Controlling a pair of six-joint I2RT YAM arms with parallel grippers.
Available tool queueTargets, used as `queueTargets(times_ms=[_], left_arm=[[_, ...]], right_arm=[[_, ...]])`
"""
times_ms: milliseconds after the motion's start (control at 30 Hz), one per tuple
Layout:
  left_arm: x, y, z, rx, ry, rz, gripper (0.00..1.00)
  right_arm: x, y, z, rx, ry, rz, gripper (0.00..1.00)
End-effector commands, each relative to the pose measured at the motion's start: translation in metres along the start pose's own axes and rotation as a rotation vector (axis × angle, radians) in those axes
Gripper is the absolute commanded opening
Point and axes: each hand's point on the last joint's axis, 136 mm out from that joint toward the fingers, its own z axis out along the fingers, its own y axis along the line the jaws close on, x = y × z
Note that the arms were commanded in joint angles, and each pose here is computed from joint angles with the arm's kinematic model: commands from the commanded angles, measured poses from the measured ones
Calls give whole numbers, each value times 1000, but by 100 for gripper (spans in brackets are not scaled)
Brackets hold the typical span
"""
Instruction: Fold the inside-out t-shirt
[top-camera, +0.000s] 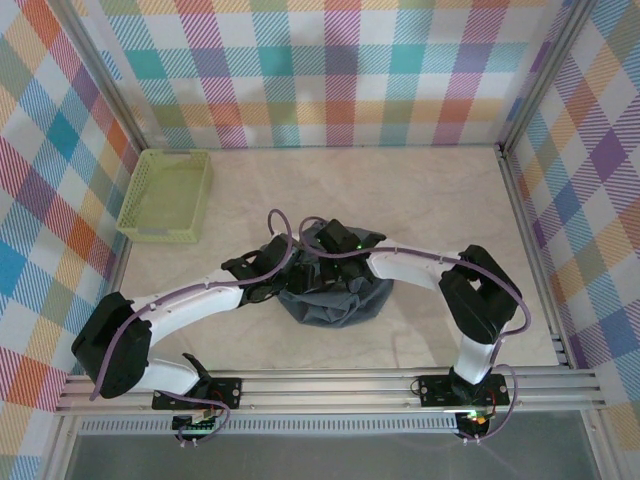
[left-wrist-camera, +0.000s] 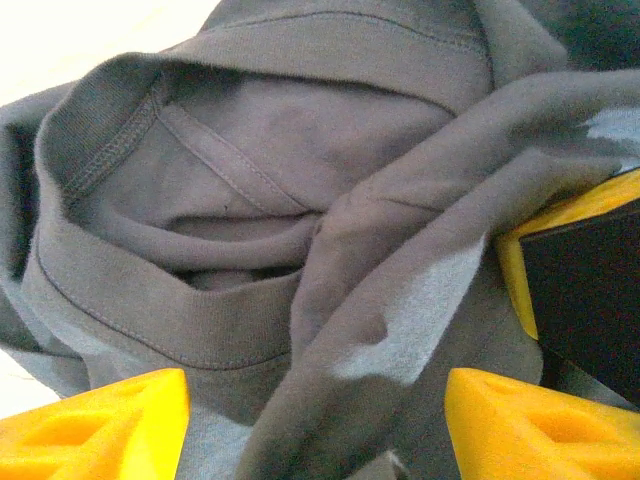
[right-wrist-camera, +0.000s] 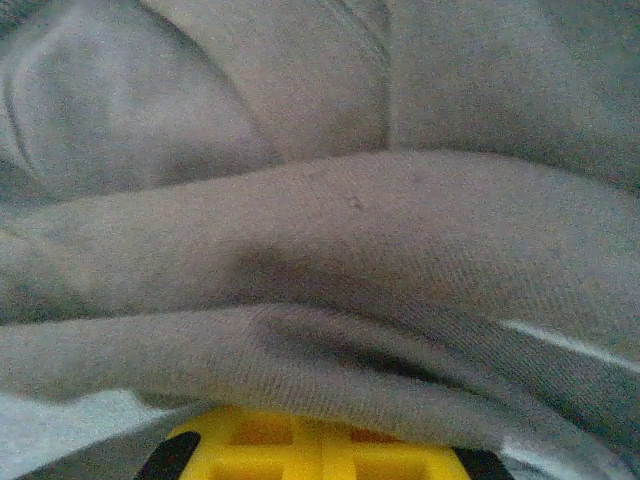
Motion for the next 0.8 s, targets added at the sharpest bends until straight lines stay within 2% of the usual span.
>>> queueTargets(times_ms=[0, 400, 467, 600, 667, 767], left_arm=[[3, 2, 1, 5, 7, -4, 68], [2, 0, 5, 17, 12, 8, 69], [0, -1, 7, 25, 6, 3, 66], [-6, -11, 9, 68, -8, -1, 46], [-7, -13, 10, 76, -8, -4, 39], [-10, -17, 10, 85, -6, -1, 21]], right_arm=[[-18, 19, -17, -64, -53, -25, 0], [-20, 38, -88, -223, -120, 2, 0], [-17, 37, -98, -237, -121, 10, 0], [-13, 36, -110, -260, -132, 24, 0], [-13, 35, -110, -261, -135, 28, 0], [-14, 38, -109, -266, -131, 30, 0]])
